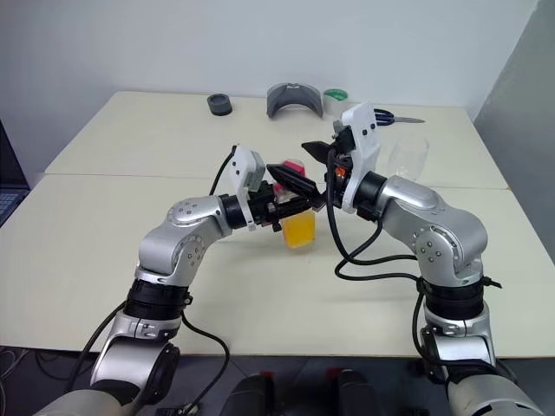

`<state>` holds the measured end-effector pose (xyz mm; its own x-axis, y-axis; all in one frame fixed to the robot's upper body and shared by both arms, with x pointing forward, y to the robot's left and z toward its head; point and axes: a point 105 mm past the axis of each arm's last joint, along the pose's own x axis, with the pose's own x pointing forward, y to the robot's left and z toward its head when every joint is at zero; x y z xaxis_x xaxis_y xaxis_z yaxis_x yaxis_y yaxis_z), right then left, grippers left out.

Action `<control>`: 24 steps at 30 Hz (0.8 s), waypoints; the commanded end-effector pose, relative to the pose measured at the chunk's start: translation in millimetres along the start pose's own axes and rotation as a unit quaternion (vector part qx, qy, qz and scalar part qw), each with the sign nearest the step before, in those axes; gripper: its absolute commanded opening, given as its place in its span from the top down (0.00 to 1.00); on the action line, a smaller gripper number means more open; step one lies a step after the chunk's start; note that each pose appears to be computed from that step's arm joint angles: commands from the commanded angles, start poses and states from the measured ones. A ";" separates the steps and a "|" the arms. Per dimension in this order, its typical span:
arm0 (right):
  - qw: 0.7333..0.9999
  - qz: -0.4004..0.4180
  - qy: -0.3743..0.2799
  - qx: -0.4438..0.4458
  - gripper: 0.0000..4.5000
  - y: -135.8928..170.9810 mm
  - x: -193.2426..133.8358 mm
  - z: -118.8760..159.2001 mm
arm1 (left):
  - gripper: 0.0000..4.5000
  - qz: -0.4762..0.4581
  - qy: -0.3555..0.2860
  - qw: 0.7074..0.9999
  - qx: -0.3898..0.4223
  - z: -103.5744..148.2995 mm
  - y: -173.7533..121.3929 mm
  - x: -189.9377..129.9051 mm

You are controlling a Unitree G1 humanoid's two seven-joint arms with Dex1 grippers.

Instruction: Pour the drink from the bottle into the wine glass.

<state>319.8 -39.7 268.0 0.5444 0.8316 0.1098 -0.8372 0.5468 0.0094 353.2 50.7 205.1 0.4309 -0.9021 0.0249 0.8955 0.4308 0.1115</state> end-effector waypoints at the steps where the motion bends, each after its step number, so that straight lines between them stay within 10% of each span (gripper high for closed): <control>1: 1.000 -0.004 -0.023 -0.015 0.00 3.8 -3.8 12.4 | 0.60 -0.012 -0.026 0.999 0.034 22.9 -1.8 3.0; 14: 0.999 -0.028 -0.020 -0.016 0.00 1.5 2.2 5.6 | 0.60 -0.012 -0.026 0.999 0.042 26.1 -2.5 5.6; 24: 1.000 -0.011 -0.017 -0.010 0.61 4.5 2.1 3.5 | 0.60 -0.011 -0.027 0.999 0.043 26.0 -3.4 5.9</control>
<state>323.8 -37.5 264.7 0.5912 0.7990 0.1101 -0.8046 0.5937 0.0114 355.3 48.5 210.0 0.4293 -0.9027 0.0269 0.8943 0.4291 0.1271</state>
